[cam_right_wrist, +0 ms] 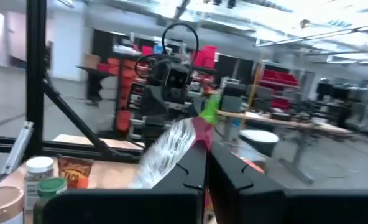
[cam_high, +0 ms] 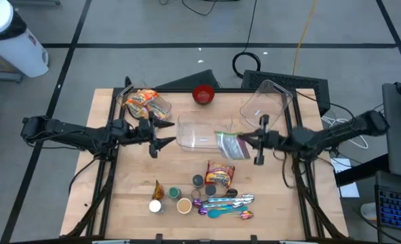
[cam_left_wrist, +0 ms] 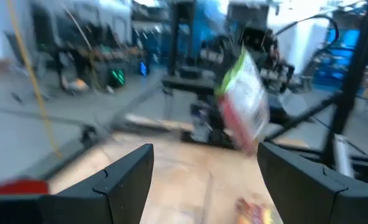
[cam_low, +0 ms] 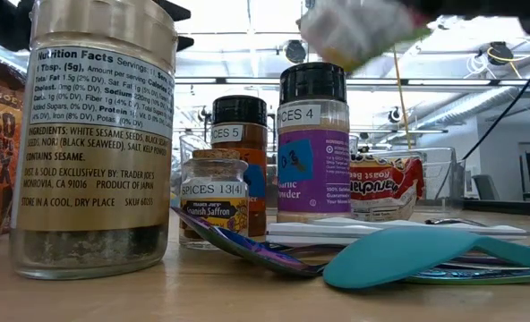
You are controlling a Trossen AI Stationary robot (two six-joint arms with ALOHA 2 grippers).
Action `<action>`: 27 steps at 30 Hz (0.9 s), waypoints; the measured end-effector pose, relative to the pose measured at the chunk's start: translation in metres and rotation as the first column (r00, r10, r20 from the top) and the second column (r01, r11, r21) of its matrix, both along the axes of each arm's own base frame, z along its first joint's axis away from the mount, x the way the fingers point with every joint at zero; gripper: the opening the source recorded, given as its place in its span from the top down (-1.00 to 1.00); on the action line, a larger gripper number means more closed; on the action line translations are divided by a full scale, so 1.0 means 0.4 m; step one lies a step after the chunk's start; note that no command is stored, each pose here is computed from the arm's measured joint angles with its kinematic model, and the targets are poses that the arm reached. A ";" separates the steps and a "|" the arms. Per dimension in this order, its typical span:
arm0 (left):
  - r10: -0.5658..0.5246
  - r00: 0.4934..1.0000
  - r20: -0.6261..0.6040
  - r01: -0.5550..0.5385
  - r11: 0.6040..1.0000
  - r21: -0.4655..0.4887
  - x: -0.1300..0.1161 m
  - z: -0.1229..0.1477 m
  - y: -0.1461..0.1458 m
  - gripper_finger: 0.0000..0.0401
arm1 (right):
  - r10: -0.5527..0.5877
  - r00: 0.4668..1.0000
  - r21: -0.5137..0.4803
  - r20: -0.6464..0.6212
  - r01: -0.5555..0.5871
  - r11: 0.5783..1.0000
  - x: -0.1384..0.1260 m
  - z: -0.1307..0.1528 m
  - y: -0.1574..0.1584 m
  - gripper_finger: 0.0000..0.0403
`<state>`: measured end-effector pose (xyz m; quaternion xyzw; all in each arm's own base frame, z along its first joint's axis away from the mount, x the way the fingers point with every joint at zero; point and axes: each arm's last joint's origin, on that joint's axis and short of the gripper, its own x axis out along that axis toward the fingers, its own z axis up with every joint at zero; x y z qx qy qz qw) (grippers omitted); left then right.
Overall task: Pick & Place Food Item
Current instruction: Put the green noodle pack into the left transparent bin
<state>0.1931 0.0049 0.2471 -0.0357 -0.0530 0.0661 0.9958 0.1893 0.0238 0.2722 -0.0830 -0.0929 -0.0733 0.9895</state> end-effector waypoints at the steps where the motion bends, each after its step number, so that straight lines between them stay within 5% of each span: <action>1: 0.028 0.999 0.028 -0.028 0.999 0.031 -0.001 0.008 0.002 -0.48 | 0.023 1.000 0.002 0.008 -0.023 1.000 0.006 0.000 -0.019 1.00; 5: 0.109 0.987 0.116 -0.119 0.989 0.090 0.003 0.041 0.014 -0.48 | 0.098 0.992 -0.016 0.082 -0.097 0.995 0.012 0.012 -0.081 1.00; 8: 0.119 0.987 0.110 -0.123 0.992 0.037 0.009 0.058 0.022 -0.48 | 0.187 0.974 -0.040 0.129 -0.184 0.982 0.019 0.016 -0.110 1.00; 13: 0.134 0.990 0.051 -0.138 0.987 0.078 0.059 0.097 0.033 -0.48 | 0.354 0.925 -0.052 0.141 -0.350 0.935 0.043 0.002 -0.125 1.00; 21: -0.030 0.998 -0.059 0.042 0.977 0.211 0.189 0.098 0.027 -0.48 | 0.380 0.911 -0.109 0.162 -0.366 0.924 0.059 -0.006 -0.126 1.00; 27: -0.058 0.996 -0.075 0.072 0.975 0.212 0.266 0.106 0.029 -0.48 | 0.370 0.914 -0.141 0.169 -0.349 0.926 0.054 -0.001 -0.127 1.00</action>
